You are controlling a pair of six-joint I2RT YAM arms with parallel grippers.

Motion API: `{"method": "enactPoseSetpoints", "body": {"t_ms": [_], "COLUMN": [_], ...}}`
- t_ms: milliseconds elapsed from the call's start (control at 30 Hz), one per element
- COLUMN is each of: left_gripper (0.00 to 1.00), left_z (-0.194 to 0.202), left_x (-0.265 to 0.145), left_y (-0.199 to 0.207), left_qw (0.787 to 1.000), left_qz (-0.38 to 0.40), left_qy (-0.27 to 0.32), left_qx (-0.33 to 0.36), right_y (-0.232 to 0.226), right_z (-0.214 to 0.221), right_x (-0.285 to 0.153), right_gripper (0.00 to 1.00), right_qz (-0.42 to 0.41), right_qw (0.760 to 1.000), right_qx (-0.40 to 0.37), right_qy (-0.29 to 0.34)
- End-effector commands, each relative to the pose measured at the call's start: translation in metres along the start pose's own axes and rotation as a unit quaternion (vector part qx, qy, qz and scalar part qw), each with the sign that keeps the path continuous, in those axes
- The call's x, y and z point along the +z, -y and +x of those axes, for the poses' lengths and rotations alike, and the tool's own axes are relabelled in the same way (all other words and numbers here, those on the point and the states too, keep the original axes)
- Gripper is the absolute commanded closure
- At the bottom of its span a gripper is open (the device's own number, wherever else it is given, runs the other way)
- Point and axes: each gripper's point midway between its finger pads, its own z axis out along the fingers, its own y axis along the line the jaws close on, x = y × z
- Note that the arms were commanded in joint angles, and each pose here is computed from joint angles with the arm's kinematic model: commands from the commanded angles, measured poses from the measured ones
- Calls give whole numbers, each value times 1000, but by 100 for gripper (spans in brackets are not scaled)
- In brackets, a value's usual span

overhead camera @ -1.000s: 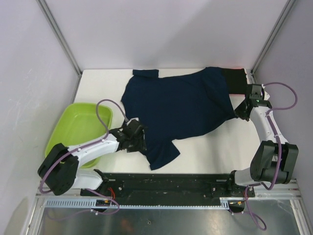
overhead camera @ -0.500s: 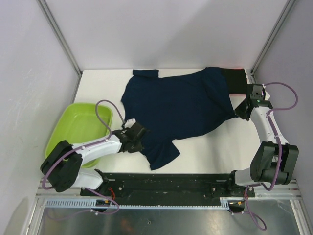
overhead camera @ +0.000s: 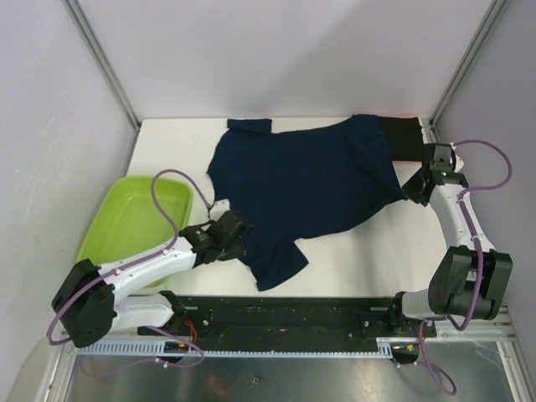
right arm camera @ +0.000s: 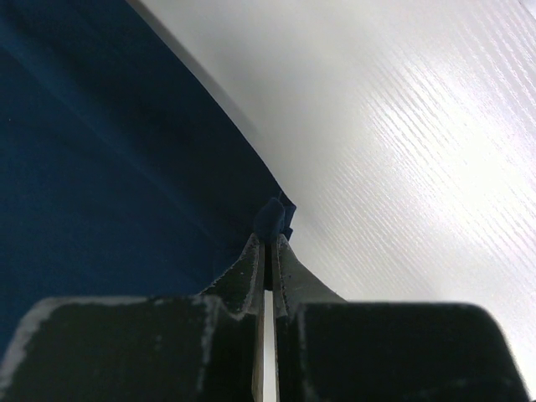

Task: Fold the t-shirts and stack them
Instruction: Flatten out the tshirt, then grap the side of the flattened tshirt closest away from the robot with both arms

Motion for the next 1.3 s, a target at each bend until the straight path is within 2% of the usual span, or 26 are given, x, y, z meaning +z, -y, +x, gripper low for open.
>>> {"method": "enactPoseSetpoints", "body": {"t_ms": [0, 100, 233, 667, 800, 900, 1133, 1267], "left_gripper": [55, 49, 47, 50, 57, 66, 96, 100], "left_z": [15, 26, 31, 53, 51, 45, 29, 15], "left_x": [-16, -12, -7, 9, 10, 9, 1, -17], "left_y": [28, 33, 38, 47, 48, 48, 45, 31], "left_qw": [999, 998, 999, 997, 998, 999, 1000, 999], "left_qz": [46, 39, 29, 7, 6, 6, 11, 19], "left_qy": [-20, -33, -37, -60, -48, -33, 6, 36], "left_qx": [15, 21, 24, 38, 31, 24, 5, -18], "right_y": [-4, -5, -4, -5, -5, -4, -2, 1], "right_z": [-16, -15, -14, -14, -14, -14, -15, -12], "right_x": [-15, -14, -15, -14, -14, -14, -16, -20], "right_gripper": [100, 100, 100, 100, 100, 100, 100, 100], "right_qz": [-11, -12, -12, -14, -14, -13, -9, -3], "right_qw": [1000, 1000, 1000, 1000, 1000, 1000, 1000, 1000], "right_qx": [2, 2, 2, 4, 5, 5, 3, -1], "right_qy": [24, 21, 20, 18, 17, 18, 21, 19]}}
